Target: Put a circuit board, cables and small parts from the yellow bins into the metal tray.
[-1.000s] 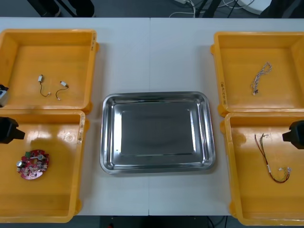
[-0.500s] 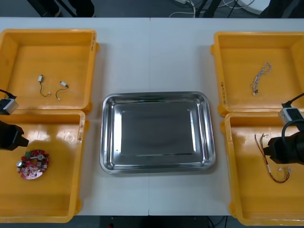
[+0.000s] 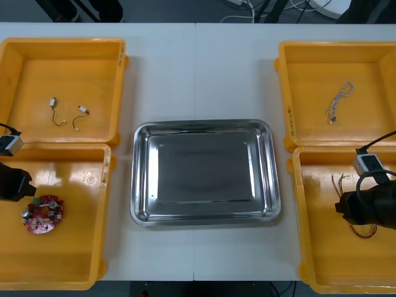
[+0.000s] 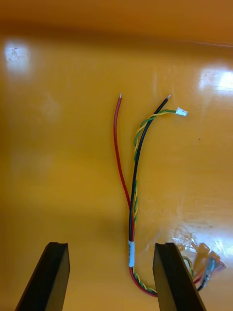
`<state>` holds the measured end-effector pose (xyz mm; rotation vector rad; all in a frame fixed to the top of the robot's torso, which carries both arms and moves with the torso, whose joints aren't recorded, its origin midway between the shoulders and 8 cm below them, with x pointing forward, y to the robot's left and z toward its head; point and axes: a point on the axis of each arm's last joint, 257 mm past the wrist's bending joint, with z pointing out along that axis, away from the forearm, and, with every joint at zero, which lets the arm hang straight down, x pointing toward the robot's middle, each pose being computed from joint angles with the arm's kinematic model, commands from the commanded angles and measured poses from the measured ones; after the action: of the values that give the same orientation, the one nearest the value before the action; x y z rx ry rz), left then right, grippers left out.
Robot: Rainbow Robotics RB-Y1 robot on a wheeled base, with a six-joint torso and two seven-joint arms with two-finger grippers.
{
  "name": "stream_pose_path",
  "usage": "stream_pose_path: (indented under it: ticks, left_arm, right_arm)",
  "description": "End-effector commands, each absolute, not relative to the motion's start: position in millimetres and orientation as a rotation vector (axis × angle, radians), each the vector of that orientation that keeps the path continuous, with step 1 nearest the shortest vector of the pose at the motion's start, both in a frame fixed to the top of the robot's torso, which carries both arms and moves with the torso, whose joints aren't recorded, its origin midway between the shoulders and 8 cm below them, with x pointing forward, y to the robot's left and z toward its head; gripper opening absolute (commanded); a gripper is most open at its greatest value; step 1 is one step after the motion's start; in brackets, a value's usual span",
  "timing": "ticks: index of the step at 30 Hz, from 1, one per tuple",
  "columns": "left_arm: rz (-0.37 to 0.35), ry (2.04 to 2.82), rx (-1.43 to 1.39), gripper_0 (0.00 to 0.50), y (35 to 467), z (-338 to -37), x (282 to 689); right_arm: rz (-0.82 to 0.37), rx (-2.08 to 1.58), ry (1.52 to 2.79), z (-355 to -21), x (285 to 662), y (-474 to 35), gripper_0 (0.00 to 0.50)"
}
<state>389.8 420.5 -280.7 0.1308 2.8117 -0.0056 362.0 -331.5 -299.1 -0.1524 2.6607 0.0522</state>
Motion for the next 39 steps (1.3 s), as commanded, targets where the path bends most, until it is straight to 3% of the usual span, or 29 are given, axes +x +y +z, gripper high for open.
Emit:
stream_pose_path:
  ticks: [1,15,39]
  left_arm:
    - [-0.024,2.81,-0.04,0.5,418.9,-292.9,385.5]
    - [-0.042,2.8,-0.071,0.5,408.7,-309.0,385.3]
    - [-0.085,2.752,-0.077,0.5,405.5,-315.5,388.4]
  right_arm:
    - [0.058,-0.188,2.666,-317.0,356.1,-329.0,0.5]
    - [-0.026,-0.21,2.686,-338.5,342.9,-341.4,0.5]
    - [-0.033,-0.202,2.694,-348.9,338.5,-333.2,0.5]
